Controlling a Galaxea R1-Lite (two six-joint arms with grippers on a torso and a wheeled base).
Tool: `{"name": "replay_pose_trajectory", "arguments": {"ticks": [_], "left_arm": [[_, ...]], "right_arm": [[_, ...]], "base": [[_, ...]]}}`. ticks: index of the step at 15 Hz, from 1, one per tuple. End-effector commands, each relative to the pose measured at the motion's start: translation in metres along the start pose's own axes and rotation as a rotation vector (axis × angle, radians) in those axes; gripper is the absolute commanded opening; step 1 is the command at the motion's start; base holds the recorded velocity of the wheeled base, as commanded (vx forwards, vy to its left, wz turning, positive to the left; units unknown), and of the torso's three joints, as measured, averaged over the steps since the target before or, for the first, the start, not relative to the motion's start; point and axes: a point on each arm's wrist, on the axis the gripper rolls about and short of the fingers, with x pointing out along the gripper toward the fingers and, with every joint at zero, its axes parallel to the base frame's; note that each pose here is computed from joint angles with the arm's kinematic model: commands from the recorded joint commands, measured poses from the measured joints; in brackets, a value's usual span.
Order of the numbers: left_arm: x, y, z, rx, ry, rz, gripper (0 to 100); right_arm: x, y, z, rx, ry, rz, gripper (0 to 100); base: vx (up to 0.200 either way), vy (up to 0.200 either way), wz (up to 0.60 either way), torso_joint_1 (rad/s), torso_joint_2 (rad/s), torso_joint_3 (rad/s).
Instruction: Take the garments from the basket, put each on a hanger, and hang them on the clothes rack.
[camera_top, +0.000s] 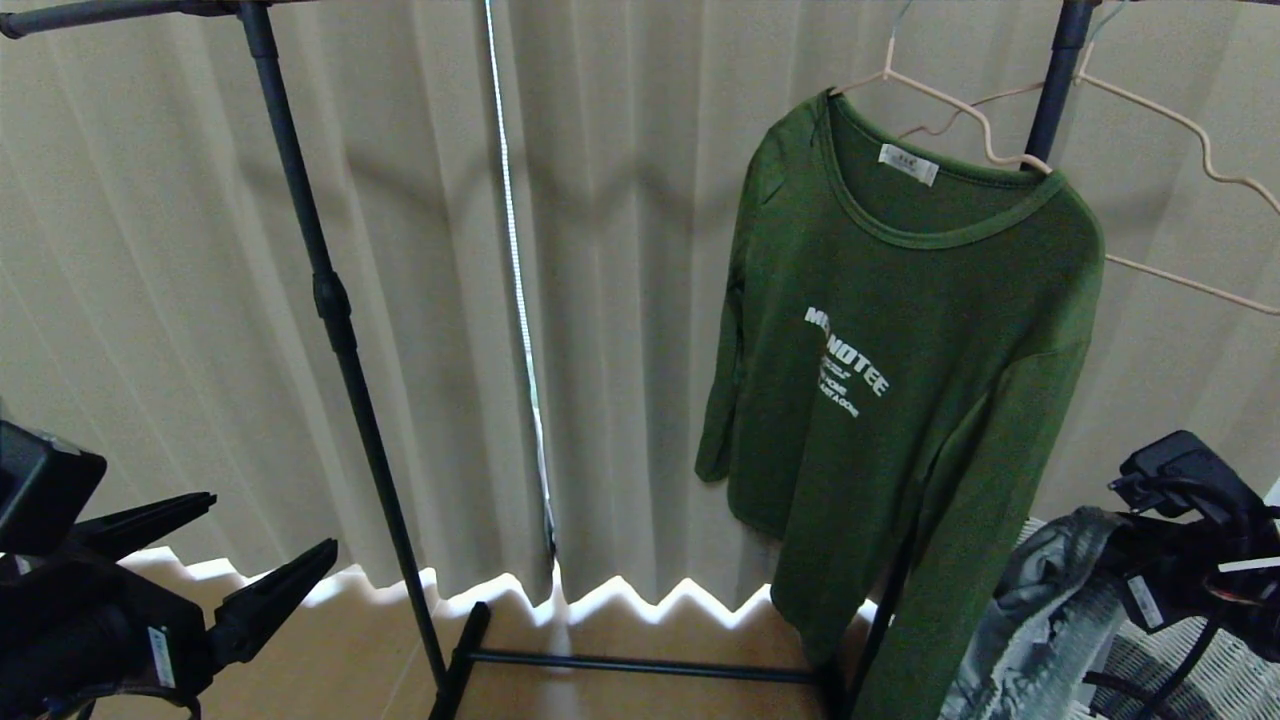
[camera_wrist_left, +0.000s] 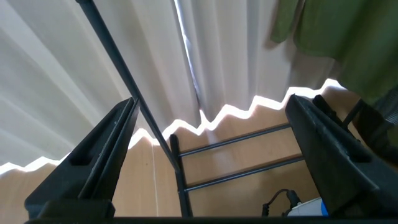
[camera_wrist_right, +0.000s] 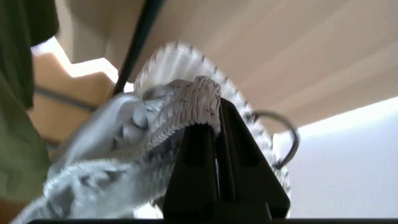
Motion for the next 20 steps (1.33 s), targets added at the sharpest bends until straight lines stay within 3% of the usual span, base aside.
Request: {"name": "replay_pose_trajectory", "arguments": {"ticks": [1, 16, 20], "left_arm": [[-0.0001, 0.0002, -0.0001, 0.001, 0.0, 0.003, 100], [-0.0028, 0.0009, 0.0004, 0.001, -0.011, 0.011, 100], [-0.001, 0.0041, -0.0078, 0.022, 0.029, 0.04, 100]], "right_arm": [[-0.0152, -0.0032, 0.0088, 0.003, -0.082, -0.015, 0], [-0.017, 0.0021, 0.0119, -0.012, -0.102, 0.011, 0], [-0.0166, 0.0022, 0.0126, -0.012, -0.102, 0.013, 0]], "base": [[0.0, 0.0, 0.0, 0.0, 0.0, 0.0], [-0.187, 0.0, 0.0, 0.0, 0.0, 0.004], [0.0, 0.0, 0.0, 0.0, 0.0, 0.0]]}}
